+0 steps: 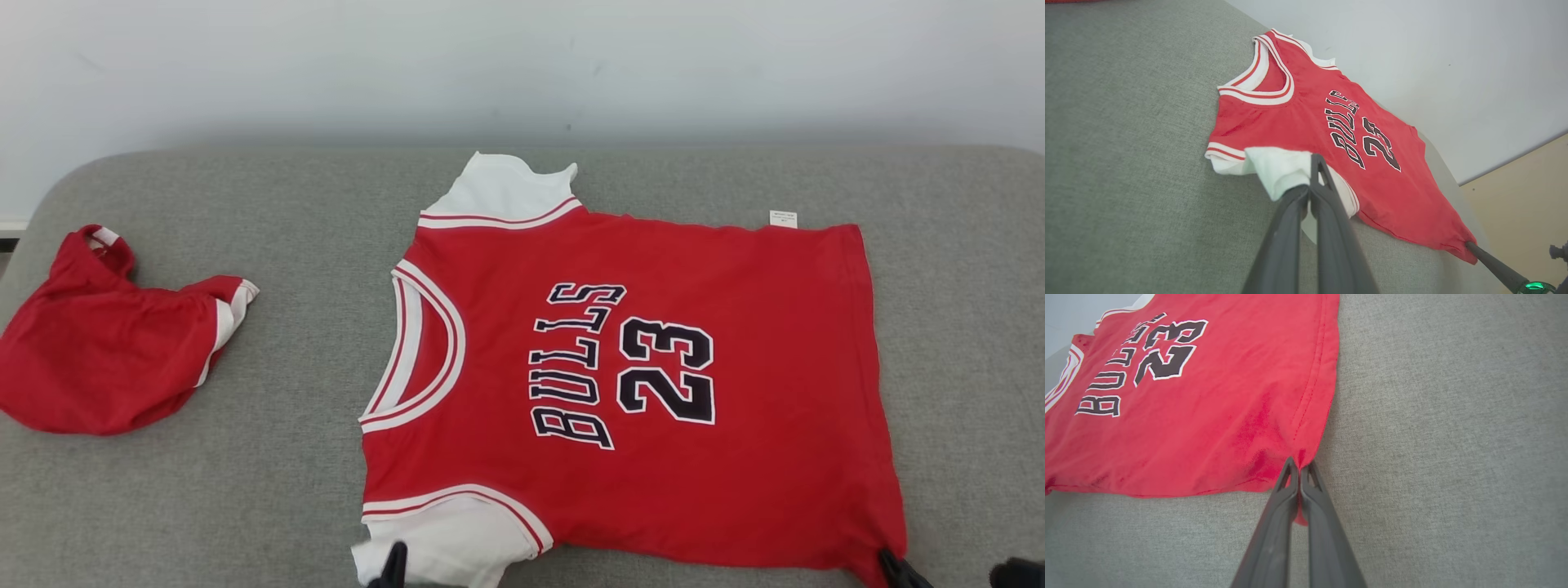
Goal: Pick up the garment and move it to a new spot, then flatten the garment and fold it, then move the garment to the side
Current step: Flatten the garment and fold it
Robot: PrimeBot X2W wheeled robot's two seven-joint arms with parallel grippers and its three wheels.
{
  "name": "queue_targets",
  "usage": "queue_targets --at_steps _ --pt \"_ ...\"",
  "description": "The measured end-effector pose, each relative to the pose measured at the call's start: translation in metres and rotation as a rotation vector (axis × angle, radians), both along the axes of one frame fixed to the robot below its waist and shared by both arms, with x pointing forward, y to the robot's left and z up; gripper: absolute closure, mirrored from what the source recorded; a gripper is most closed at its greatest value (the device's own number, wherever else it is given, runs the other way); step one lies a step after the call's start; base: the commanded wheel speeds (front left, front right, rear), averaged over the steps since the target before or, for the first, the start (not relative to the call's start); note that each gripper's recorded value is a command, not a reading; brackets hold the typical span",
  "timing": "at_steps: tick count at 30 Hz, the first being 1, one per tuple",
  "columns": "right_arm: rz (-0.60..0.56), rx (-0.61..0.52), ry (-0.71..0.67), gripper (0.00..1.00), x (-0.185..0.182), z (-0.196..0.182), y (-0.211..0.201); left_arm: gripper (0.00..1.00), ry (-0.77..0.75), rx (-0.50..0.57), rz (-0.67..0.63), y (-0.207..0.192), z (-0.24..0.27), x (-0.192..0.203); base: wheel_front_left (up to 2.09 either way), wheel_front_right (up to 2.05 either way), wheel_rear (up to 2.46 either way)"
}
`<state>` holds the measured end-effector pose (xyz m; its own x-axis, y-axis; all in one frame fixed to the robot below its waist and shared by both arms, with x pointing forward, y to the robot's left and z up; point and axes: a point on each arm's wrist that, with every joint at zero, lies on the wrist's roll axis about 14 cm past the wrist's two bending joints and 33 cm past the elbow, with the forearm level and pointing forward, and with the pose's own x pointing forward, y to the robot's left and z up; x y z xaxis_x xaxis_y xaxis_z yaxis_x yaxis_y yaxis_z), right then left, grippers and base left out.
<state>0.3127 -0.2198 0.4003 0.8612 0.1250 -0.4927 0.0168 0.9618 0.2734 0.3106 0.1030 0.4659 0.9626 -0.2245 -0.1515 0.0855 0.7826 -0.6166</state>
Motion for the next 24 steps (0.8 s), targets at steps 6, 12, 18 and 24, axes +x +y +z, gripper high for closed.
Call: queue_targets --at_steps 6,12,18,24 --pt "0.023 0.016 0.002 1.0 0.016 0.003 0.012 1.0 -0.081 0.059 -0.08 -0.006 0.017 0.036 0.0 0.0 0.0" --pt "0.018 0.047 -0.008 1.0 0.037 0.011 0.013 1.0 -0.14 0.11 -0.18 -0.02 0.03 0.072 0.0 0.0 0.0" --pt "-0.007 0.096 0.005 1.0 0.057 0.012 0.01 1.0 -0.165 0.167 -0.243 -0.028 0.031 0.112 0.0 0.0 0.0" --pt "-0.01 0.113 0.027 1.0 0.074 0.008 0.009 1.0 -0.151 0.211 -0.274 -0.031 0.023 0.155 0.0 0.0 0.0"
